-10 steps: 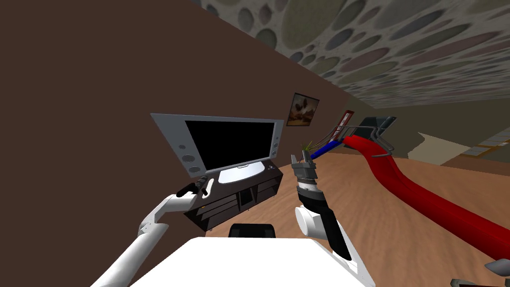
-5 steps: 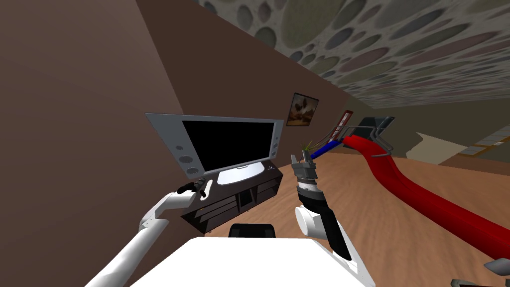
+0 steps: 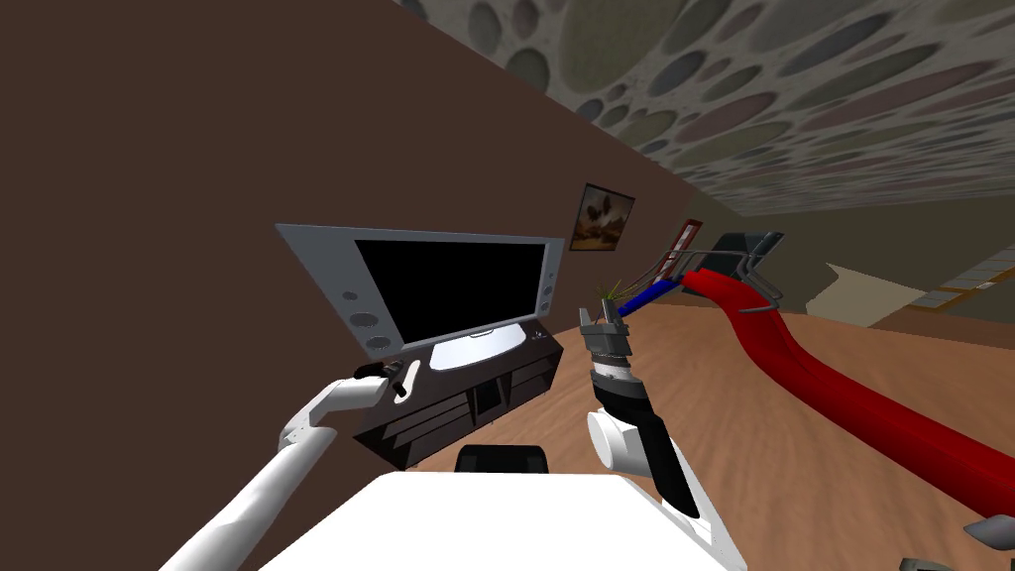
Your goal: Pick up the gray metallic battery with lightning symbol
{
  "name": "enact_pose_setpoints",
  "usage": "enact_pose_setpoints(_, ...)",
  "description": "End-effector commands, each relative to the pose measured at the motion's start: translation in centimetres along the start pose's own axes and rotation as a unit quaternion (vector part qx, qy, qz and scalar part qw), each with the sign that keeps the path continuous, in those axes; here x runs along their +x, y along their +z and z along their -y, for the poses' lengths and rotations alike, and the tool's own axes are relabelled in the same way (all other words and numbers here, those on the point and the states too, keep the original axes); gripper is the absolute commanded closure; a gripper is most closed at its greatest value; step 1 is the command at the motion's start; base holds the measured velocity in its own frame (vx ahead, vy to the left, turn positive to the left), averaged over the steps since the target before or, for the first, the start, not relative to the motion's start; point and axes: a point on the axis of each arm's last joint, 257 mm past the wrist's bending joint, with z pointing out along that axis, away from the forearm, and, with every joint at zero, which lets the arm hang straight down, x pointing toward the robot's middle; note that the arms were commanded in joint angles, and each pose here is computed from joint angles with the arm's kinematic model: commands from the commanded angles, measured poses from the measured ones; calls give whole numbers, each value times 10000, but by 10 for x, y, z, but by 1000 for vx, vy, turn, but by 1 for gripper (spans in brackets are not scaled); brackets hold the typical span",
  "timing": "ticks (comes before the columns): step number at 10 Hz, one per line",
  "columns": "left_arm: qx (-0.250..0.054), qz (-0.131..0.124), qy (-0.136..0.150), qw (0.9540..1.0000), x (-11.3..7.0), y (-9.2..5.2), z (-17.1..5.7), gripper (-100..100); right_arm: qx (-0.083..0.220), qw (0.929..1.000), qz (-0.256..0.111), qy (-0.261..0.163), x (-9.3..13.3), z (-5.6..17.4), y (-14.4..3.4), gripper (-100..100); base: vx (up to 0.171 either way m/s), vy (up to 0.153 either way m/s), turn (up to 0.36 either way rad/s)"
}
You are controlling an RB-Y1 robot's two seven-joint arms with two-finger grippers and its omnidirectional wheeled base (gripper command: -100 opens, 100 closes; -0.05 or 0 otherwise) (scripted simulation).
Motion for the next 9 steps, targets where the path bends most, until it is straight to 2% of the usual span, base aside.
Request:
enact_pose_setpoints(1, -281, -96, 4, 9996, -3, 5, -11, -100, 0, 10000, 0, 0, 0, 0, 0, 0, 38, -16, -6)
enact_pose_setpoints(6, -933, -382, -20, 9949, 1, 7, -40, -100, 0, 10000, 0, 0, 0, 0, 0, 0, 32, -6, -2)
enact_pose_setpoints(9, -1319, -611, -70, 9894, 5, 7, -54, -100, 0, 10000, 0, 0, 0, 0, 0, 0, 32, -7, 3)
